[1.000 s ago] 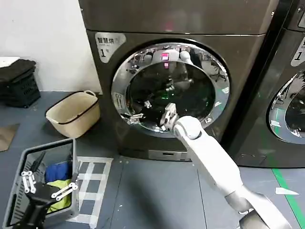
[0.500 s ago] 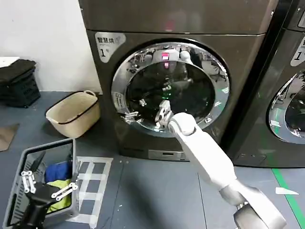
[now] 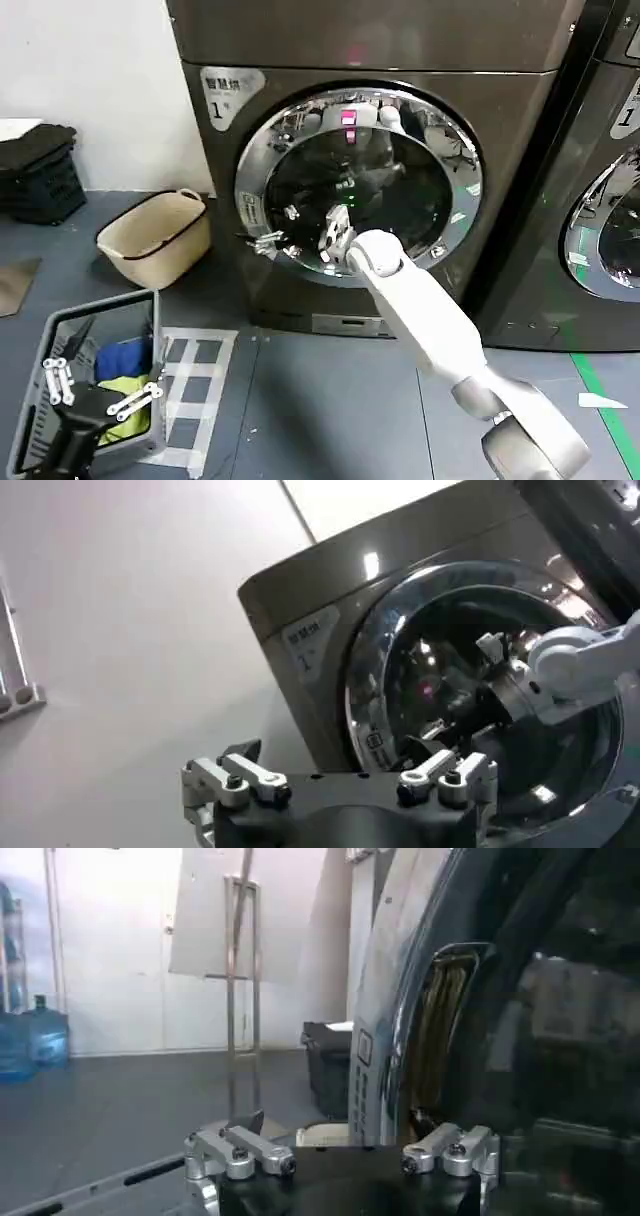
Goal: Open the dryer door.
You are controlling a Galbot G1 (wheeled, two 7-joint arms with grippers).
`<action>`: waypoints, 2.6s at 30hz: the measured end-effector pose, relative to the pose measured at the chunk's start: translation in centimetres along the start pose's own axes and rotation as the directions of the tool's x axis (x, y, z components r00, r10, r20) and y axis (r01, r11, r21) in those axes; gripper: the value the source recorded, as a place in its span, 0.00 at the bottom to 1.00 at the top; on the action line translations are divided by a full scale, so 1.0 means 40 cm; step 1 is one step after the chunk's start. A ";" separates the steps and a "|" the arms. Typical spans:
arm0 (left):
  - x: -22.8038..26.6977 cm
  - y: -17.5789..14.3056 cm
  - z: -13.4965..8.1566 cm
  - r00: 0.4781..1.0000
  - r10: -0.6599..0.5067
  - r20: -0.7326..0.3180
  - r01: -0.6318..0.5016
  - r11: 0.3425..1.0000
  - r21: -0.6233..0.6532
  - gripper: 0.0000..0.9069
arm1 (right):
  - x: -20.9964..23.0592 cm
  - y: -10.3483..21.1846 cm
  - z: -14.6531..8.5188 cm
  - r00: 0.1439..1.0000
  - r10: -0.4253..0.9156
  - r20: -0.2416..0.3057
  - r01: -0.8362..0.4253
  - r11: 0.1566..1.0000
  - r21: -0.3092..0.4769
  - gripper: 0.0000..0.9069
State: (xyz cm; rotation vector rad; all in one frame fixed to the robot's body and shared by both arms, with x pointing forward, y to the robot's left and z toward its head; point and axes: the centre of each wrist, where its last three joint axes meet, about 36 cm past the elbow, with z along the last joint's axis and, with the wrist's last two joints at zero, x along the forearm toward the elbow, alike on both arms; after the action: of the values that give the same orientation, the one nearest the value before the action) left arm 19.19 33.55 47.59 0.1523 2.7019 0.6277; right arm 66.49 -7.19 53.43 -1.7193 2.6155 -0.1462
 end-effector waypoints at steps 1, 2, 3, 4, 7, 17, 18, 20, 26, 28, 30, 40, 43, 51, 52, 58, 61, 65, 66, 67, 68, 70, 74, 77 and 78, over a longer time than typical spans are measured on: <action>0.000 0.000 0.000 1.000 0.000 0.000 0.000 1.000 0.000 1.00 | -0.001 -0.002 -0.002 1.000 -0.002 -0.001 0.002 1.000 0.001 1.00; 0.001 0.000 0.000 1.000 0.000 -0.001 0.000 1.000 -0.001 1.00 | -0.002 -0.004 -0.003 1.000 -0.005 -0.001 0.005 1.000 0.001 1.00; 0.001 0.000 0.000 1.000 0.000 -0.001 0.000 1.000 -0.001 1.00 | -0.003 -0.005 -0.004 1.000 -0.008 0.000 0.008 1.000 0.001 1.00; 0.001 0.001 0.000 1.000 0.000 -0.001 0.000 1.000 -0.001 1.00 | -0.004 -0.006 -0.004 1.000 -0.011 0.000 0.011 1.000 0.001 1.00; 0.001 0.001 0.000 1.000 0.000 -0.001 0.000 1.000 -0.001 1.00 | -0.007 -0.007 -0.002 1.000 -0.019 0.002 0.019 1.000 -0.001 1.00; 0.001 0.001 0.002 1.000 0.001 -0.001 -0.001 1.000 -0.001 1.00 | 0.002 -0.007 0.004 0.999 -0.049 0.016 0.049 0.999 -0.009 1.00; 0.001 0.000 0.002 1.000 0.001 -0.001 -0.001 1.000 0.000 1.00 | 0.004 -0.006 0.005 0.998 -0.053 0.019 0.053 0.998 -0.013 1.00; 0.001 0.000 0.002 1.000 0.001 -0.001 -0.001 1.000 0.000 1.00 | 0.010 -0.002 0.007 0.997 -0.074 0.022 0.074 0.997 -0.029 1.00; 0.000 -0.002 0.002 1.000 0.003 0.000 -0.003 1.000 0.001 1.00 | 0.031 0.011 0.004 0.993 -0.113 0.019 0.114 0.992 -0.059 1.00; 0.000 -0.002 0.002 1.000 0.003 0.000 -0.003 1.000 0.001 1.00 | 0.040 0.015 -0.003 0.992 -0.125 0.024 0.127 0.990 -0.063 1.00; 0.000 -0.002 0.002 1.000 0.005 0.000 -0.005 1.000 0.001 1.00 | 0.049 0.021 -0.011 0.988 -0.149 0.028 0.151 0.986 -0.066 1.00; -0.001 -0.001 0.003 1.000 0.009 -0.002 -0.009 1.000 0.002 1.00 | 0.112 0.075 -0.018 0.966 -0.255 0.033 0.257 0.962 -0.090 1.00; -0.001 0.000 0.003 1.000 0.009 -0.003 -0.009 1.000 0.002 1.00 | 0.127 0.098 -0.025 0.959 -0.283 0.031 0.284 0.954 -0.090 1.00; -0.001 0.003 0.006 1.000 0.009 -0.006 -0.009 1.000 0.003 1.00 | 0.185 0.142 -0.050 0.935 -0.354 0.028 0.355 0.932 -0.066 1.00; -0.001 0.002 0.006 1.000 0.009 -0.007 -0.009 1.000 0.003 1.00 | 0.192 0.145 -0.052 0.932 -0.360 0.027 0.361 0.930 -0.063 1.00; -0.002 0.001 0.006 1.000 0.011 -0.006 -0.011 1.000 0.005 1.00 | 0.235 0.163 -0.057 0.917 -0.398 0.022 0.399 0.916 -0.050 1.00; -0.002 0.001 0.006 1.000 0.011 -0.005 -0.011 1.000 0.005 1.00 | 0.257 0.173 -0.058 0.908 -0.417 0.020 0.418 0.907 -0.043 1.00; -0.003 0.002 0.005 1.000 0.011 -0.005 -0.011 1.000 0.003 1.00 | 0.295 0.190 -0.062 0.900 -0.434 0.024 0.435 0.900 -0.031 1.00; -0.003 0.002 0.005 1.000 0.011 -0.005 -0.011 1.000 0.003 1.00 | 0.304 0.193 -0.064 0.899 -0.438 0.026 0.439 0.898 -0.028 1.00; -0.003 0.002 0.005 1.000 0.011 -0.005 -0.011 1.000 0.003 1.00 | 0.313 0.198 -0.065 0.897 -0.442 0.027 0.442 0.897 -0.024 1.00; -0.003 0.003 0.005 1.000 0.011 -0.005 -0.011 1.000 0.002 1.00 | 0.325 0.203 -0.067 0.895 -0.446 0.029 0.447 0.894 -0.021 1.00; -0.003 0.003 0.005 1.000 0.012 -0.004 -0.012 1.000 0.002 1.00 | 0.343 0.212 -0.069 0.890 -0.456 0.030 0.456 0.890 -0.015 1.00; -0.005 0.002 0.006 1.000 0.013 -0.002 -0.013 1.000 0.005 1.00 | 0.382 0.233 -0.075 0.878 -0.479 0.027 0.479 0.878 0.000 1.00; -0.006 0.000 0.007 1.000 0.015 -0.001 -0.015 1.000 0.007 1.00 | 0.410 0.251 -0.078 0.870 -0.493 0.025 0.493 0.870 0.009 1.00; -0.006 -0.001 0.007 1.000 0.015 -0.001 -0.015 1.000 0.007 1.00 | 0.419 0.256 -0.078 0.867 -0.498 0.024 0.498 0.867 0.012 1.00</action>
State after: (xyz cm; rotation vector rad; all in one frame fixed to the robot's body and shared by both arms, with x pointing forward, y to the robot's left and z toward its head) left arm 19.53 33.59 47.44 0.1742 2.7066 0.6222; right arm 50.27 -18.29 56.45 -2.3367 2.0828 -0.1289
